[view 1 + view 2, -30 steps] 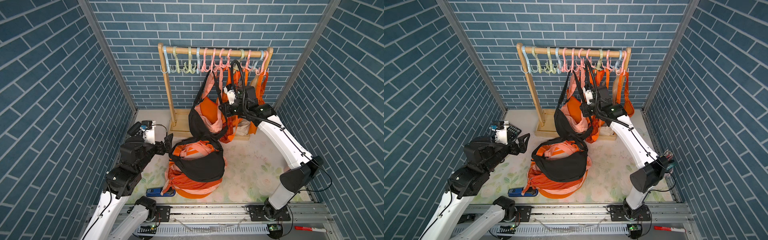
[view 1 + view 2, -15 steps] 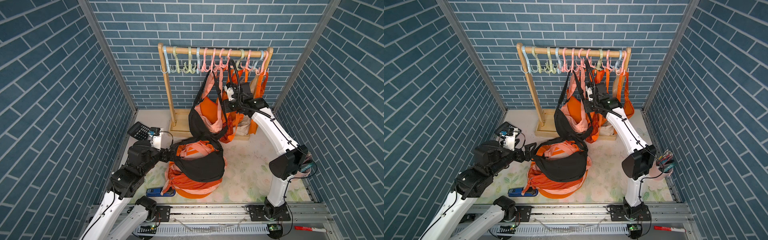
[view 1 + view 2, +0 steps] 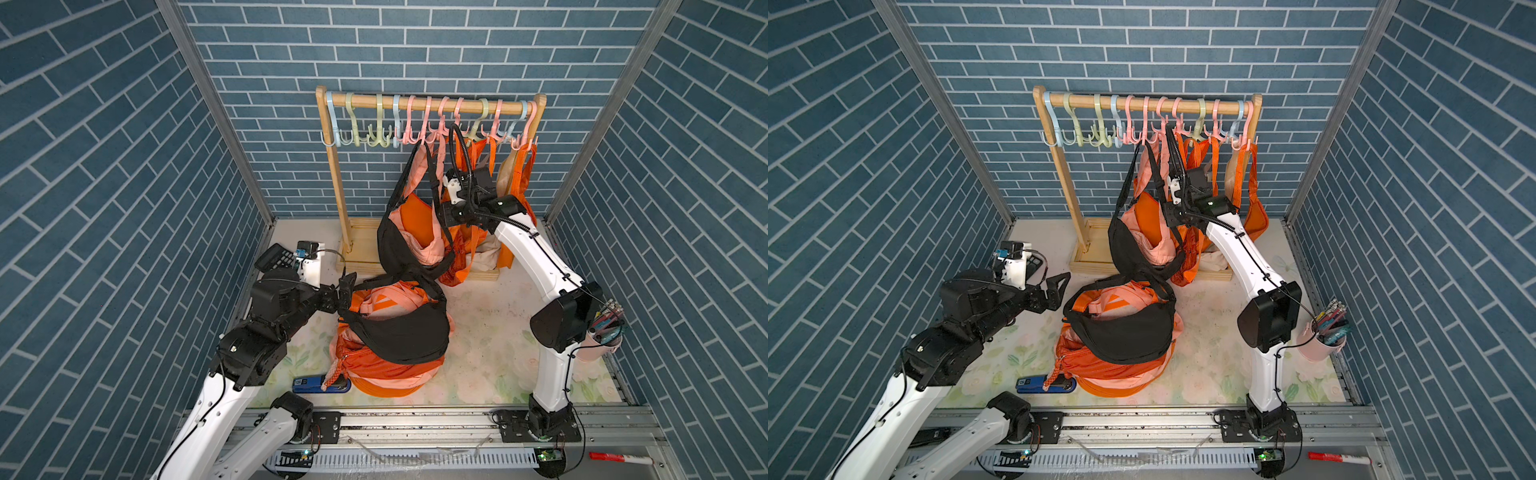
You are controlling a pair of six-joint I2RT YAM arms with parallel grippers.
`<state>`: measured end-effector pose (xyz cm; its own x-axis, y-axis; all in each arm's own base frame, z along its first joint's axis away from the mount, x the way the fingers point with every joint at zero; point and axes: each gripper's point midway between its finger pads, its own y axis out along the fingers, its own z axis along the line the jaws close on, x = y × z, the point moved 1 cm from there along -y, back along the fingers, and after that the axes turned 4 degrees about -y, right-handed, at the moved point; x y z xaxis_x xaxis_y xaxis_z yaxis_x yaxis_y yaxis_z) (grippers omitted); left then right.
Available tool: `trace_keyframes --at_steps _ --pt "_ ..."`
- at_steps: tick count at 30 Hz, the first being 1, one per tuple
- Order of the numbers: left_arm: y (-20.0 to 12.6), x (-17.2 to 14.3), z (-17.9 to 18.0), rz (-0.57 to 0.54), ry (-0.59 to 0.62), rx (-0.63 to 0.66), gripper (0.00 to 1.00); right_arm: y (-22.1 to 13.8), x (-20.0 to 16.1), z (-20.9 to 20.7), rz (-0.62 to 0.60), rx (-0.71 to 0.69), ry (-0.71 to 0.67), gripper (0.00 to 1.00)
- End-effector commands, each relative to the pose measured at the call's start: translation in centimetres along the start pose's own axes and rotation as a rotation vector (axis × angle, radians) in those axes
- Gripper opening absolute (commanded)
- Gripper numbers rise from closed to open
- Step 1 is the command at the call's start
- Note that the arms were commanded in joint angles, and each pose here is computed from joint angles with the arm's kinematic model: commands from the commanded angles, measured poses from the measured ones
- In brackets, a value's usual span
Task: Take the bag off the hook
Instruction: Pick up the bag from the hook.
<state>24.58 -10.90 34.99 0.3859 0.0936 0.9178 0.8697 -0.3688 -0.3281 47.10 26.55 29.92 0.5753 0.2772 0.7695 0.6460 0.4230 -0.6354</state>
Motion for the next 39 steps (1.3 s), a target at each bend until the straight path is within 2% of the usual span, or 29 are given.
trace_keyframes --at_steps 1,3,6,11,23,26,29,31,34,35,39 --pt "0.4 2.4 -0.5 -0.058 0.016 -0.003 0.99 -0.7 -0.1 0.1 -0.009 0.013 -0.024 0.32" --pt "1.0 3.6 -0.9 -0.074 0.018 -0.009 0.99 -0.5 -0.3 0.1 0.000 0.013 -0.024 0.32" --pt "2.0 5.1 -1.4 -0.088 0.017 -0.021 0.99 -0.7 -0.8 0.6 0.010 0.039 -0.022 0.39" --pt "3.6 6.9 -2.1 -0.108 0.016 -0.036 0.99 -0.7 -1.1 0.7 -0.002 0.049 -0.020 0.43" --pt "7.6 8.0 -2.5 -0.087 0.038 -0.025 0.99 -0.5 -2.7 1.2 0.013 0.079 -0.001 0.59" --pt "8.9 8.4 -2.6 -0.086 0.036 -0.029 0.99 -0.9 -2.9 1.2 -0.002 0.076 0.002 0.59" --pt "10.2 9.0 -2.9 -0.085 0.032 -0.043 0.99 -0.7 -2.8 0.9 0.005 0.060 -0.006 0.45" --pt "11.2 9.5 -3.0 -0.086 0.037 -0.042 0.99 -0.6 -2.8 0.8 0.020 0.055 -0.009 0.24" --pt "12.6 10.0 -3.0 -0.089 0.061 -0.030 0.99 -0.6 -2.7 0.8 0.023 0.052 -0.010 0.04" --pt "13.0 10.0 -3.1 -0.091 0.070 -0.031 0.99 -0.7 -2.6 0.7 0.022 0.050 -0.011 0.00" --pt "14.8 10.3 -3.3 -0.118 0.114 -0.046 0.99 -1.2 -2.4 0.7 0.015 0.047 -0.013 0.00"
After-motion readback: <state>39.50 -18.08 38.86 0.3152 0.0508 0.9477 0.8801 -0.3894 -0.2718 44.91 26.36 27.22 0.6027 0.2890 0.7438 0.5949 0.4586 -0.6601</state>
